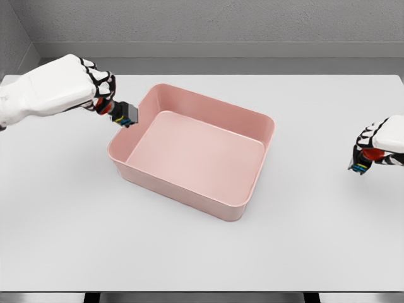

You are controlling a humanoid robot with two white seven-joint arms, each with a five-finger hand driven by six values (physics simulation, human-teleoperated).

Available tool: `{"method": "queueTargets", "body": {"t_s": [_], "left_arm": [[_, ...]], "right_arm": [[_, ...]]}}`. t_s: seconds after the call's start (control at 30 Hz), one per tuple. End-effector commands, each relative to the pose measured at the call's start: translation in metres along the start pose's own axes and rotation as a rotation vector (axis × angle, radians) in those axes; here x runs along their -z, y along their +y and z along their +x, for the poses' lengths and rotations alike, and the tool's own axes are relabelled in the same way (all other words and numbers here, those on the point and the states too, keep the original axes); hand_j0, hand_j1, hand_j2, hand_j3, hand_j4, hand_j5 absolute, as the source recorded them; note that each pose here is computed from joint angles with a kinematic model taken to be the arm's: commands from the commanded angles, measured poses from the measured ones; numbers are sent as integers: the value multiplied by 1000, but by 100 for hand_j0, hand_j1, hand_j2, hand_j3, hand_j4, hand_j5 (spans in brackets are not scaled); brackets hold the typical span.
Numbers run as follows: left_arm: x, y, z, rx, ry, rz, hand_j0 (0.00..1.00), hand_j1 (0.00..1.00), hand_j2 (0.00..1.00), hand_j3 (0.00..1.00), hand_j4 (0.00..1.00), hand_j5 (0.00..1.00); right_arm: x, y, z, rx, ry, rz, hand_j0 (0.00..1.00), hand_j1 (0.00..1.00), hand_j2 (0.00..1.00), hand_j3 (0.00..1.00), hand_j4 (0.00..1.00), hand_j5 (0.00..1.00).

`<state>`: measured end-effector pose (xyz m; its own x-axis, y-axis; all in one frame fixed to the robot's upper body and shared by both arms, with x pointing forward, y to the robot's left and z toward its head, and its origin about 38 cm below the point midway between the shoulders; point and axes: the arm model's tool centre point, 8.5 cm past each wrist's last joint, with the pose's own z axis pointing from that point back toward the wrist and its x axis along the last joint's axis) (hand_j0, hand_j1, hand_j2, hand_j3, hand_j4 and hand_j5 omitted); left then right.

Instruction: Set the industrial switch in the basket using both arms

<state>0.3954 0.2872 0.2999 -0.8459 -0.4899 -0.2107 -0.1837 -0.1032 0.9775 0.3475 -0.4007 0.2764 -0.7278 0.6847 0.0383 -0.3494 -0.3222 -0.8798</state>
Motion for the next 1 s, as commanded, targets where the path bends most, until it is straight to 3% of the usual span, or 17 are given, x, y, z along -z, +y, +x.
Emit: {"method": "queueTargets", "body": {"t_s": [0.0,0.13,0.2,0.27,0.3,0.37,0.7,0.97], "left_arm": [[16,-17,14,-47,-46,-1,9,9,9,9,9,9],[40,-22,27,-47,-104,4,9,9,9,9,9,9],[44,-20,28,-45,-110,16,19,19,19,19,19,19],[45,-18,27,-53,-110,27,70,70,70,70,70,70],[45,-18,28,-54,-111,28,87,87,87,87,87,87],[45,-17,28,-54,-112,31,100,100,100,100,100,100],[38,-16,26,-82,-103,35,100,100,100,100,100,100],[-9,-24,13,-132,-32,-53,100,100,100,100,100,100]], "right_arm": [[3,1,2,8,-8,-10,47,47,47,47,47,47],[8,-7,3,0,-19,-48,47,47,47,47,47,47],[10,-15,8,-19,-32,-64,47,47,47,47,47,47],[11,-18,8,-25,-35,-75,47,47,47,47,47,47],[11,-19,9,-25,-37,-80,47,47,47,47,47,47],[16,-23,11,-26,-48,-103,47,47,47,47,47,47],[55,-42,32,-59,-164,-154,48,48,48,48,48,48],[72,-59,45,-88,-219,-192,48,48,48,48,48,48]]}}
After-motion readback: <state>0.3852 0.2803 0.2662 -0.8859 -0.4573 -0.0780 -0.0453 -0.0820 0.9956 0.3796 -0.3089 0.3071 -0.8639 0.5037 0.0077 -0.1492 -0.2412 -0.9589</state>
